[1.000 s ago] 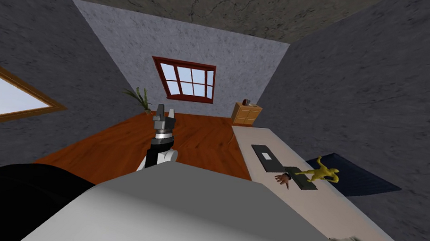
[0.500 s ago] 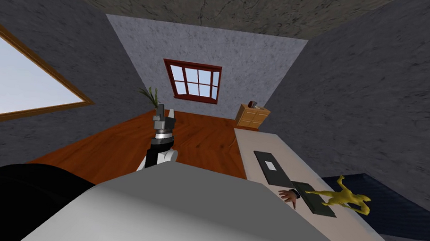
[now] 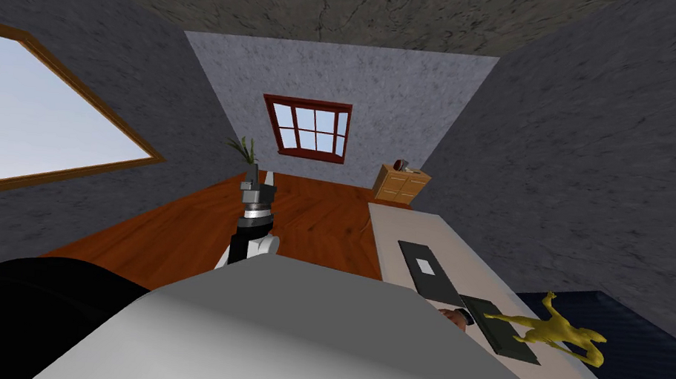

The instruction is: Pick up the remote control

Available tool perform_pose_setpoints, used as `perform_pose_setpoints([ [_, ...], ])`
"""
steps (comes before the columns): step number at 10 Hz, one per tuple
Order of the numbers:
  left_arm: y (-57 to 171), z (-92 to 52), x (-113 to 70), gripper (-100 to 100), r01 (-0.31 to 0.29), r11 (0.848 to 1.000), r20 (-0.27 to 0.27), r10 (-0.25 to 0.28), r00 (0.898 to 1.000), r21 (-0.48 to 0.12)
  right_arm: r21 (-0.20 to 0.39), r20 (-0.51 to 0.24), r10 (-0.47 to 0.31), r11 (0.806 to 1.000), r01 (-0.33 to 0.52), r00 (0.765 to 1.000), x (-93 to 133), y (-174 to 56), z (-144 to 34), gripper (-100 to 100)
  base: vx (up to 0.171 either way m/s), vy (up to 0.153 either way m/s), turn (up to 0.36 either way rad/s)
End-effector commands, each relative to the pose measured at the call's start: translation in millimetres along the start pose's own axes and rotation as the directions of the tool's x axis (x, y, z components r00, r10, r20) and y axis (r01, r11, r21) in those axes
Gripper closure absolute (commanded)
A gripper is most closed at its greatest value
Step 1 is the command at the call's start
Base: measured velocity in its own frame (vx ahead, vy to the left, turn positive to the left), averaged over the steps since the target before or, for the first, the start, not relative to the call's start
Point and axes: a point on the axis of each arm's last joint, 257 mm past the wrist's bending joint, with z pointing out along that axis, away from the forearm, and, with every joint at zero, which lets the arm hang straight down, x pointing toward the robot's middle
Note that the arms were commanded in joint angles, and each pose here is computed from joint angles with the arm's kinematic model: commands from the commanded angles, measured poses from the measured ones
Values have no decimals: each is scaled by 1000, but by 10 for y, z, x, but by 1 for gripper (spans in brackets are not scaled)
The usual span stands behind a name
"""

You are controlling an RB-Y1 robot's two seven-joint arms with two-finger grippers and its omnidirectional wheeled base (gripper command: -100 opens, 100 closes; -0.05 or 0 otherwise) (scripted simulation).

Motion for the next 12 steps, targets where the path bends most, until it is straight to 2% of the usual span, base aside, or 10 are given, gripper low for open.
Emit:
perform_pose_setpoints([
  [1,0,0,0,0,0,1000,0,0,1000,0,0,0,0,1000,0,1000,0,0,0,0,1,-13,-2],
  [2,0,0,0,0,0,1000,0,0,1000,0,1,0,11,1000,-11,1000,-63,26,77,-100,-6,-21,78],
  [5,0,0,0,0,0,1000,0,0,1000,0,1,0,17,1000,-17,1000,-107,44,128,-100,-9,-30,35],
  [7,0,0,0,0,0,1000,0,0,1000,0,1,0,30,1000,-30,1000,-201,80,228,-100,-12,-23,58],
  [8,0,0,0,0,0,1000,0,0,1000,0,0,1,24,1000,-24,1000,-177,69,206,-100,-6,-15,15],
  [9,0,0,0,0,0,1000,0,0,1000,0,1,0,25,1000,-25,1000,-181,69,212,100,-4,-3,-12],
  [12,0,0,0,0,0,1000,0,0,1000,0,-1,1,25,1000,-25,1000,-183,78,211,100,0,0,0],
])
